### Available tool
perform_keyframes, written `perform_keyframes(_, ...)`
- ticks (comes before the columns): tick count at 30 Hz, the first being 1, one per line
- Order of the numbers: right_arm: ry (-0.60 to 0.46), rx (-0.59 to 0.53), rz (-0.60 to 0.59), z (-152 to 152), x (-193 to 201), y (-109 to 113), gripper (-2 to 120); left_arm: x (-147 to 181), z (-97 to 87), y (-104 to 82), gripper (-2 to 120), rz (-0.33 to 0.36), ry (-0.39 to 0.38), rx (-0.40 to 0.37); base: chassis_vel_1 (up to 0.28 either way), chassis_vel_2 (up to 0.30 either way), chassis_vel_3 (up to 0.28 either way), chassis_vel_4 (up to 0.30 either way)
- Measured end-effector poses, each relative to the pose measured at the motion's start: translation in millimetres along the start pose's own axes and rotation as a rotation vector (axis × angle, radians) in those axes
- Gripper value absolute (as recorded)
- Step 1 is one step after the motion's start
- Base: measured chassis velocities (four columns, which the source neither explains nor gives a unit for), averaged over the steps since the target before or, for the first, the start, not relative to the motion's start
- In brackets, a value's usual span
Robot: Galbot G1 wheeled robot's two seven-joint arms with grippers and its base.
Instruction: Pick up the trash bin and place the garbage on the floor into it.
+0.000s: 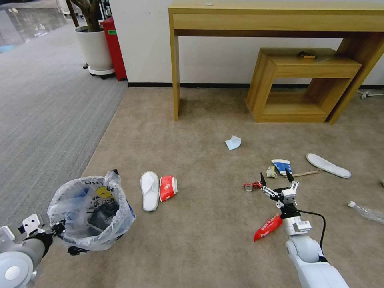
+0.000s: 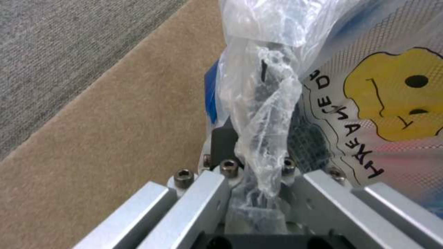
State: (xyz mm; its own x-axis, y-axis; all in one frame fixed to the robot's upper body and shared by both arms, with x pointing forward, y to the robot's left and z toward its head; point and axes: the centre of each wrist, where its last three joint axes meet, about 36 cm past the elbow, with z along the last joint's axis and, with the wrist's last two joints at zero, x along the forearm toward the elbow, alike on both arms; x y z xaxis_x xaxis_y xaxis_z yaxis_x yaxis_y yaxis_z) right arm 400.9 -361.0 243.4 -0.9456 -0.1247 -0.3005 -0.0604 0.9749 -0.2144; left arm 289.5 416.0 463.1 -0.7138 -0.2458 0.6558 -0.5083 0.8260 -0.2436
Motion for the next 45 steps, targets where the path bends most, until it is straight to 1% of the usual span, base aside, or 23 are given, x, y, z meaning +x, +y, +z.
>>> perform_keyframes(12, -0.005, -0.005, 0.015, 2.1, 1.6, 1.8, 100, 0.8, -2.9, -0.2, 0, 0.004, -0.008, 0.006, -0.024, 0.026, 0.021, -0.028)
perform_keyframes(19, 0.015, -0.022, 0.064, -3.3, -4.6, 4.5, 100, 3.5, -4.9, -1.5, 0, 0.009, -0.018, 0.011, 0.0, 0.0, 0.0, 0.0)
perform_keyframes(22, 0.04, -0.021, 0.077, -2.9, -6.3, -0.1, 100, 7.0, -6.8, -1.6, 0, 0.007, -0.034, 0.005, 0.0, 0.0, 0.0, 0.0)
perform_keyframes(31, 0.088, -0.038, 0.097, -5.1, -7.1, -14.0, 100, 8.3, -6.4, -3.3, 0, 0.012, -0.041, -0.003, 0.0, 0.0, 0.0, 0.0)
perform_keyframes(33, 0.119, -0.067, 0.115, -4.3, -1.7, -17.6, 100, 7.1, -4.7, -5.0, 0, 0.016, -0.038, -0.005, 0.0, 0.0, 0.0, 0.0)
perform_keyframes(34, 0.119, -0.067, 0.115, -4.3, -1.7, -17.6, 100, 7.1, -4.7, -5.0, 0, 0.016, -0.038, -0.005, 0.0, 0.0, 0.0, 0.0)
perform_keyframes(37, 0.164, -0.09, 0.139, -0.1, 7.2, -19.8, 100, 5.5, -3.8, -5.3, 0, 0.016, -0.035, -0.006, 0.0, 0.0, 0.0, 0.0)
perform_keyframes(42, 0.21, -0.105, 0.162, 4.3, 14.6, -22.2, 100, 4.9, -3.5, -5.3, 0, 0.016, -0.035, -0.007, 0.0, 0.0, 0.0, 0.0)
perform_keyframes(45, 0.262, -0.114, 0.166, 2.2, 28.7, -25.0, 100, 2.3, -4.6, -3.8, 0, 0.011, -0.035, -0.005, 0.0, 0.0, 0.0, 0.0)
